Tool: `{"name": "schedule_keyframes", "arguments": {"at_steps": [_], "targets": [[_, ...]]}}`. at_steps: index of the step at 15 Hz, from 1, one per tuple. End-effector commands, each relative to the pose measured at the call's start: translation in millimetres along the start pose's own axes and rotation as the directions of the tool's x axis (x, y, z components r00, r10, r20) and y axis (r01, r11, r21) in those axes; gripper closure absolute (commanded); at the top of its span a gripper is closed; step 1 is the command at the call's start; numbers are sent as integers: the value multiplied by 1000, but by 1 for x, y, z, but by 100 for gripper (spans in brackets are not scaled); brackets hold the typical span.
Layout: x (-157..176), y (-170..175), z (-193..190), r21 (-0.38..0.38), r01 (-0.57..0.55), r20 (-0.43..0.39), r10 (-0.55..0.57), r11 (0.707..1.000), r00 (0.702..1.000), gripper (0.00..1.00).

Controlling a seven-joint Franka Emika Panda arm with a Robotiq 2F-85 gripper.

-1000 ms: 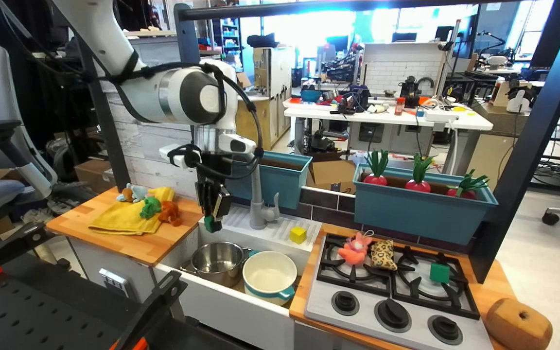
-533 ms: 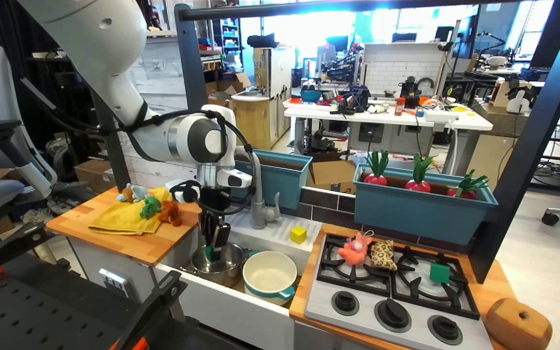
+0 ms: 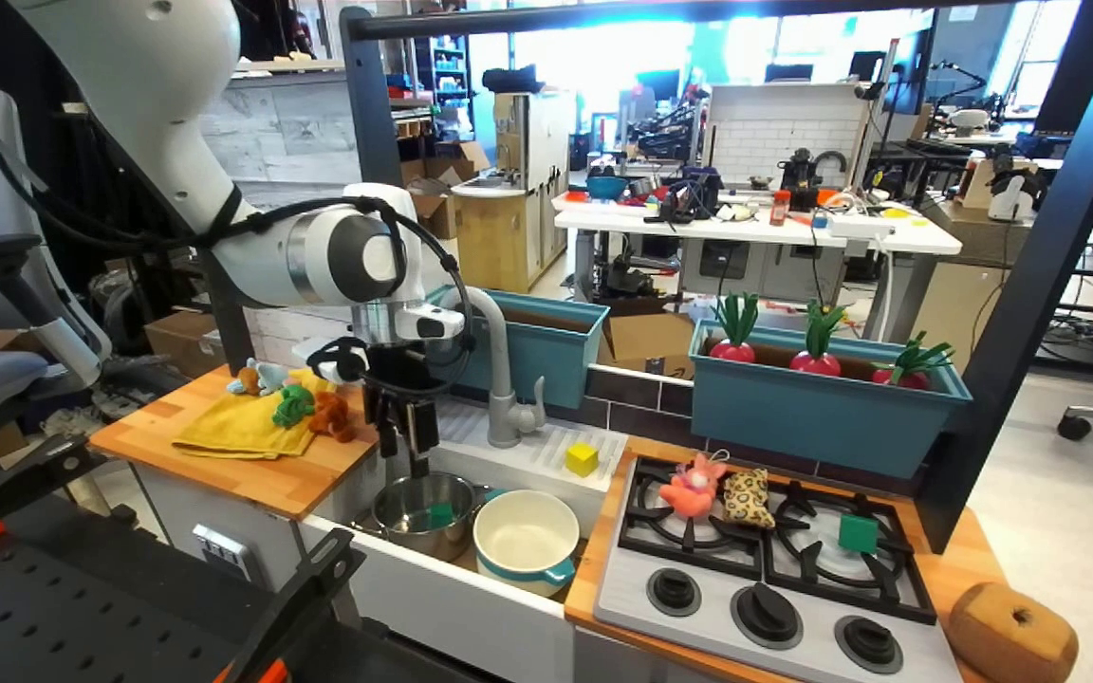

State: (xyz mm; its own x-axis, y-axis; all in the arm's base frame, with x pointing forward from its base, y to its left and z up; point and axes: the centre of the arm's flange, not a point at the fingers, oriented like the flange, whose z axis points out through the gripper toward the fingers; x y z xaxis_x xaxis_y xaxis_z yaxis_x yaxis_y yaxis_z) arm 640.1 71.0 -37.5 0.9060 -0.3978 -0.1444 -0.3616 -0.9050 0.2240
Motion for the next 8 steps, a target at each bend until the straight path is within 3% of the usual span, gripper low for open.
{"name": "schedule_keyframes", "arguments": {"at_steps": [1, 2, 5, 8], "targets": [[-72, 17, -44, -28, 129, -36, -130, 991, 991, 0], [-84, 15, -50, -25, 173, -50, -174, 985, 983, 0], [-104, 0, -67, 23, 273, -200, -263, 962, 944, 0], [-109, -17, -64, 66, 373, -337, -331, 926, 881, 0]]}}
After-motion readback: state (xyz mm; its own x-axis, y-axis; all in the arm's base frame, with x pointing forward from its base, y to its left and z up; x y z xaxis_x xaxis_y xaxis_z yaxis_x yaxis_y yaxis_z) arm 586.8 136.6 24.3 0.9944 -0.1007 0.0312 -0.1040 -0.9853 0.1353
